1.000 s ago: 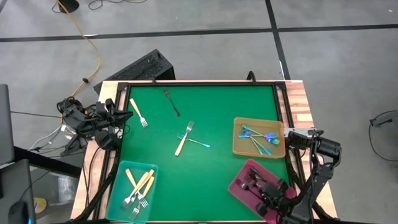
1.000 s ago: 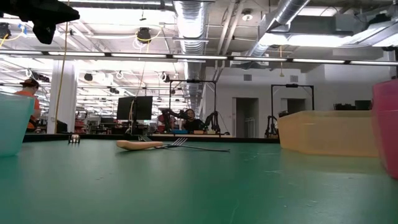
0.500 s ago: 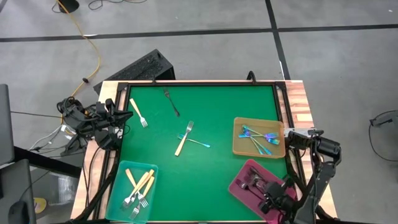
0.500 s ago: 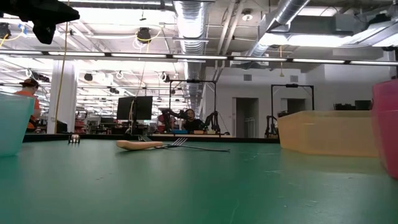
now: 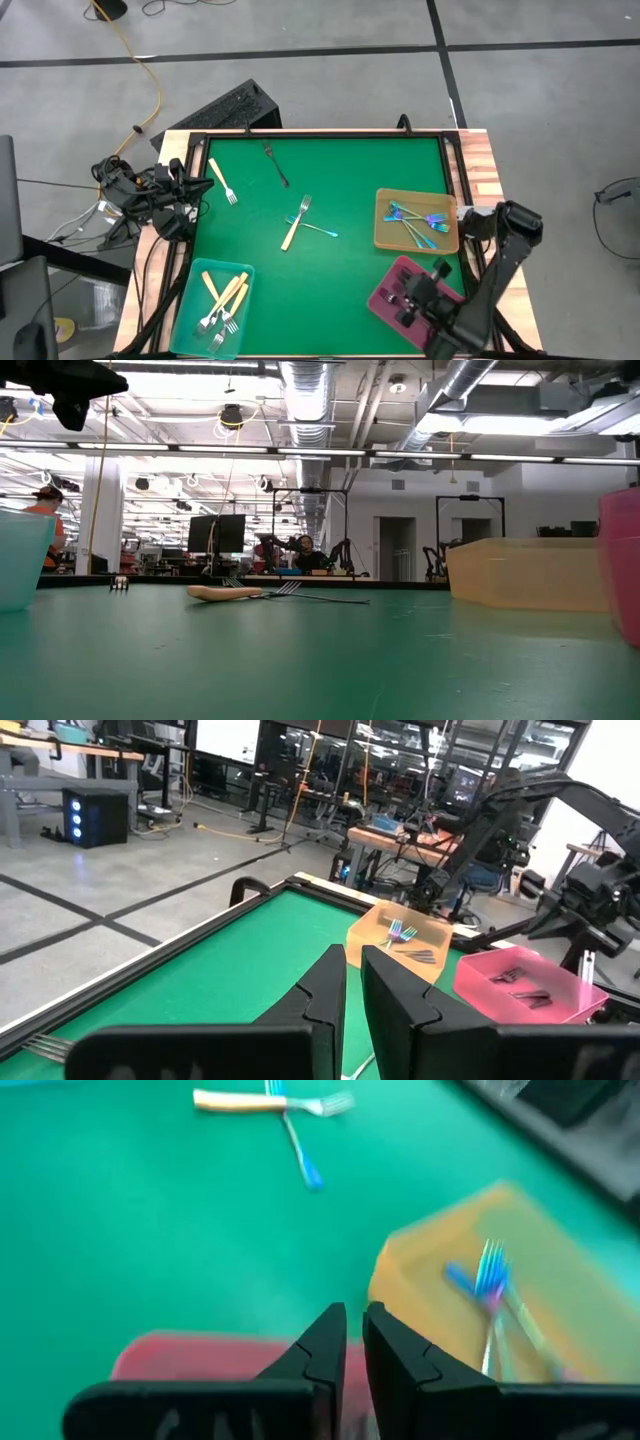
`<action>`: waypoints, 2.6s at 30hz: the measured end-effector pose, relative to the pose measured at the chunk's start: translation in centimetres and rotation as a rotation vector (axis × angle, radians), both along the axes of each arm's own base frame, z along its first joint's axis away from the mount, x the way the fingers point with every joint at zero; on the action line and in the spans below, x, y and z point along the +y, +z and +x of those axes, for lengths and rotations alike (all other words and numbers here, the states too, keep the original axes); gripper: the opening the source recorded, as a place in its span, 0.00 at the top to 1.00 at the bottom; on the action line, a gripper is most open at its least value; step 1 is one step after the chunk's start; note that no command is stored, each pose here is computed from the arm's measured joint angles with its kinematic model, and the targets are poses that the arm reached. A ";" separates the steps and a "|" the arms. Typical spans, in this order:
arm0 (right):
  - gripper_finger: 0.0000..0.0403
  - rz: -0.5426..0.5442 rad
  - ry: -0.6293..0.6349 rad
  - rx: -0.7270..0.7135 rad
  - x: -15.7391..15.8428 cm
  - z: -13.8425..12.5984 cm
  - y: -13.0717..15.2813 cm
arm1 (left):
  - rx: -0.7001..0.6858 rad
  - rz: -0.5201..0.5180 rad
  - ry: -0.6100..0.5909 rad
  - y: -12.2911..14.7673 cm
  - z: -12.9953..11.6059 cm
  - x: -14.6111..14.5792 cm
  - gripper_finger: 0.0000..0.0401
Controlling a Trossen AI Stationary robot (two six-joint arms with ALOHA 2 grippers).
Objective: Sort silverware by color (type)
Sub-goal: Put the yellow fork into the blue bin
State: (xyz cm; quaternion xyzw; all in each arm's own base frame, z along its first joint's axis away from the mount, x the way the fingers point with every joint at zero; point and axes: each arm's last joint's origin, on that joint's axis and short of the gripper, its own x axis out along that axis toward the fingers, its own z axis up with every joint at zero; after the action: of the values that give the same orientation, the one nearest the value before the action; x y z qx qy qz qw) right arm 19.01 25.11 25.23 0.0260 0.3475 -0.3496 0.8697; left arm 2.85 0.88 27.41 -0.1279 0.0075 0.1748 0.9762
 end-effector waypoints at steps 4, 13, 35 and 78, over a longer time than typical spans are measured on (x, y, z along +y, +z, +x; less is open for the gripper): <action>0.84 -0.090 0.030 0.031 -2.1 2.5 0.8 | 0.000 0.000 0.000 0.0 0.0 0.0 0.94; 0.72 -0.214 0.089 0.147 -7.3 9.2 1.1 | 0.000 0.000 0.000 0.0 0.0 0.0 0.94; 0.55 -0.090 0.513 -0.314 -18.9 22.7 5.8 | -0.026 -0.021 0.181 0.0 -0.2 0.5 0.93; 0.55 -0.086 0.620 -0.194 -21.6 22.8 4.8 | 0.427 -0.173 0.445 9.6 4.9 -0.4 0.66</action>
State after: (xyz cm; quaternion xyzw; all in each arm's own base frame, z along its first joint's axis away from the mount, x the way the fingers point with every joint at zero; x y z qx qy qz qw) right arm 41.80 3.54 30.04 -0.0848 0.2393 -0.0782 0.9641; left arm 7.71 0.45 37.03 -0.1694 0.1988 0.4057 0.8759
